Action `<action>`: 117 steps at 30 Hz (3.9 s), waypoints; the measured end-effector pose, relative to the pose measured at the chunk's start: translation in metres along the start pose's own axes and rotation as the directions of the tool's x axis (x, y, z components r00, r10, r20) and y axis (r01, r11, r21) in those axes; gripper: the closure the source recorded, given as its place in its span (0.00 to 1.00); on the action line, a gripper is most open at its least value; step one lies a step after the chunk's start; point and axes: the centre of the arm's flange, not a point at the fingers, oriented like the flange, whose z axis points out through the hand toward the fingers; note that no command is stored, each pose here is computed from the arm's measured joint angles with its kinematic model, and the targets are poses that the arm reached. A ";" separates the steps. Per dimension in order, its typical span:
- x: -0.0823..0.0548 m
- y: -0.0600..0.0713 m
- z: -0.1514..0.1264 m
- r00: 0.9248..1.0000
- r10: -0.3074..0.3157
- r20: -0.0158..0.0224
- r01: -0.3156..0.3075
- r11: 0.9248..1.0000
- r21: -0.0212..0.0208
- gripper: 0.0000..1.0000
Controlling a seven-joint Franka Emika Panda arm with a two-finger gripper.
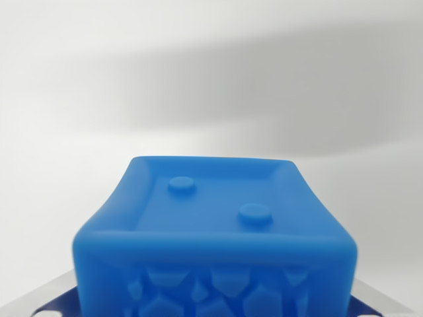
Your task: Stack cube
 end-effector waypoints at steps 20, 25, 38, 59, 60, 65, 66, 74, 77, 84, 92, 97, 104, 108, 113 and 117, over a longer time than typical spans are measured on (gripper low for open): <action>0.017 0.017 -0.025 0.998 0.056 -0.004 -0.056 0.998 -0.006 1.00; 0.024 0.023 -0.027 0.997 0.077 -0.004 -0.077 0.997 -0.007 1.00; 0.041 0.039 -0.034 0.991 0.134 -0.005 -0.134 0.991 -0.006 1.00; 0.070 0.066 -0.045 0.973 0.229 -0.007 -0.229 0.973 -0.003 1.00; 0.071 0.067 -0.046 0.972 0.234 -0.007 -0.234 0.972 -0.003 1.00; 0.078 0.073 -0.048 0.967 0.256 -0.007 -0.256 0.967 -0.002 1.00; 0.080 0.074 -0.049 0.965 0.261 -0.007 -0.261 0.965 -0.003 1.00; 0.091 0.085 -0.053 0.955 0.297 -0.008 -0.297 0.955 -0.002 1.00; 0.095 0.088 -0.055 0.951 0.309 -0.008 -0.309 0.951 -0.001 1.00; 0.104 0.096 -0.058 0.941 0.338 -0.008 -0.338 0.941 -0.001 1.00; 0.115 0.108 -0.063 0.927 0.375 -0.008 -0.375 0.927 -0.001 1.00; 0.123 0.114 -0.065 0.918 0.397 -0.009 -0.397 0.918 -0.002 1.00; 0.132 0.123 -0.069 0.904 0.427 -0.009 -0.427 0.904 -0.001 1.00; 0.138 0.128 -0.072 0.897 0.443 -0.009 -0.443 0.897 -0.001 1.00; 0.144 0.134 -0.074 0.887 0.462 -0.009 -0.462 0.887 -0.002 1.00; 0.150 0.139 -0.076 0.879 0.477 -0.009 -0.477 0.879 -0.002 1.00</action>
